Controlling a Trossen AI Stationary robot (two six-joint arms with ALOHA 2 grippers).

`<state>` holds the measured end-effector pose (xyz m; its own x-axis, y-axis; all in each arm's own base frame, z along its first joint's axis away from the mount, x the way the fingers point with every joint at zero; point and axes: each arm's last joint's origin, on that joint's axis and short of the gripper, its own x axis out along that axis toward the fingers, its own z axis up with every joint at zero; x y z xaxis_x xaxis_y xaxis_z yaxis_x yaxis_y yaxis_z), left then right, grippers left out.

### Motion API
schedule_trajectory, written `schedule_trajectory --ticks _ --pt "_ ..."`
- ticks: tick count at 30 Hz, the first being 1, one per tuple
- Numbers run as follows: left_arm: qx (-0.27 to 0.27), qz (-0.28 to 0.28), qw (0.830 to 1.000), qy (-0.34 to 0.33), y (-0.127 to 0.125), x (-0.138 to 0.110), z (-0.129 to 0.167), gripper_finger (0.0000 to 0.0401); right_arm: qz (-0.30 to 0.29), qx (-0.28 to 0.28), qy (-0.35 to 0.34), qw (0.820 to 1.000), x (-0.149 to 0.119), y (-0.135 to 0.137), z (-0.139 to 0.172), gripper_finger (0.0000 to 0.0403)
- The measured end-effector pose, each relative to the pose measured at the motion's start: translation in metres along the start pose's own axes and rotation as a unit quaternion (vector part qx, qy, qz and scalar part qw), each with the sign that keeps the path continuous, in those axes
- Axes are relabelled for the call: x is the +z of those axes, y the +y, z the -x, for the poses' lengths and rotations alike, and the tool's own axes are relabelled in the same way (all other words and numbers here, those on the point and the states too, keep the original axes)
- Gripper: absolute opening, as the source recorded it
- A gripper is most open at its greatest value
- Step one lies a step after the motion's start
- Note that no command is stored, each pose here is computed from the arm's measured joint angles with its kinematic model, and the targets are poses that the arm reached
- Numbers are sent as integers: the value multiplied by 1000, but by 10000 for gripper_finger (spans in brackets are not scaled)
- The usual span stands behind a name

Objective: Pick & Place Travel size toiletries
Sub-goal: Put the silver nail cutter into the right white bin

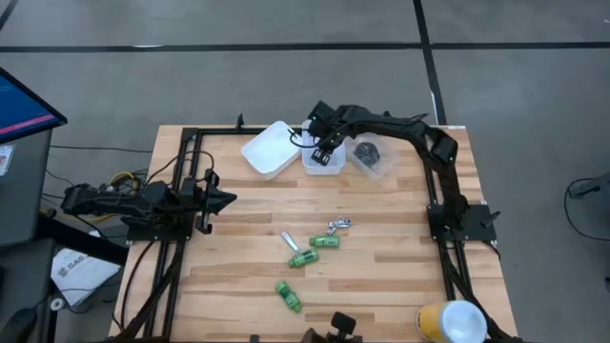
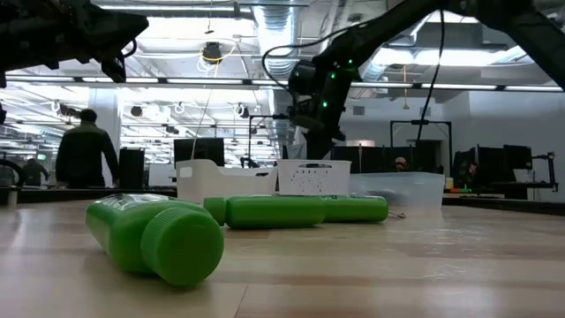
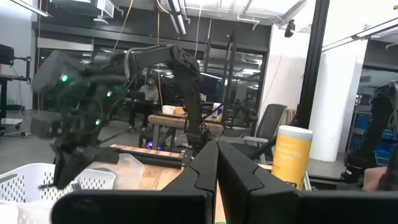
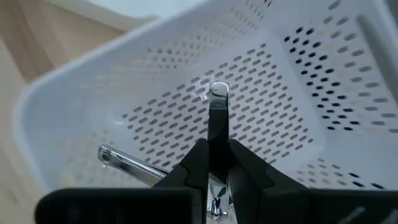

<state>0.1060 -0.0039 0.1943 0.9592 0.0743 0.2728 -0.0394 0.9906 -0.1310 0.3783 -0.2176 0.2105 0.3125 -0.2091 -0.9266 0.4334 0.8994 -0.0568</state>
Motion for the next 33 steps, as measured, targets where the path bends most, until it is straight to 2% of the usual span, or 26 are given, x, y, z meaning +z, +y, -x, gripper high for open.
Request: schedule_trajectory --ticks 4,9,12,16,18,22,25,28,33 --pt "0 0 1000 0 0 0 0 2 1 0 3 1000 0 0 -4 39" --pt "0 0 1000 -2 0 0 0 2 -1 -1 0 1000 0 -2 -5 67" --pt "0 0 1000 -2 0 0 0 2 -2 -1 7 1000 -1 -3 -5 97" --pt "0 0 1000 -2 0 0 0 2 6 4 24 1000 -5 -2 -3 161" --pt "0 0 1000 -2 0 0 0 2 24 26 30 999 -7 -1 8 197" --pt "0 0 1000 -3 0 1 0 2 46 93 10 995 -13 8 57 246" --pt "0 0 1000 -2 0 0 0 2 70 130 14 989 -23 25 92 253" --pt "0 0 1000 -3 0 0 0 2 99 142 25 985 -36 45 122 251" --pt "0 0 1000 -3 0 0 0 2 139 163 56 975 -69 87 128 247"
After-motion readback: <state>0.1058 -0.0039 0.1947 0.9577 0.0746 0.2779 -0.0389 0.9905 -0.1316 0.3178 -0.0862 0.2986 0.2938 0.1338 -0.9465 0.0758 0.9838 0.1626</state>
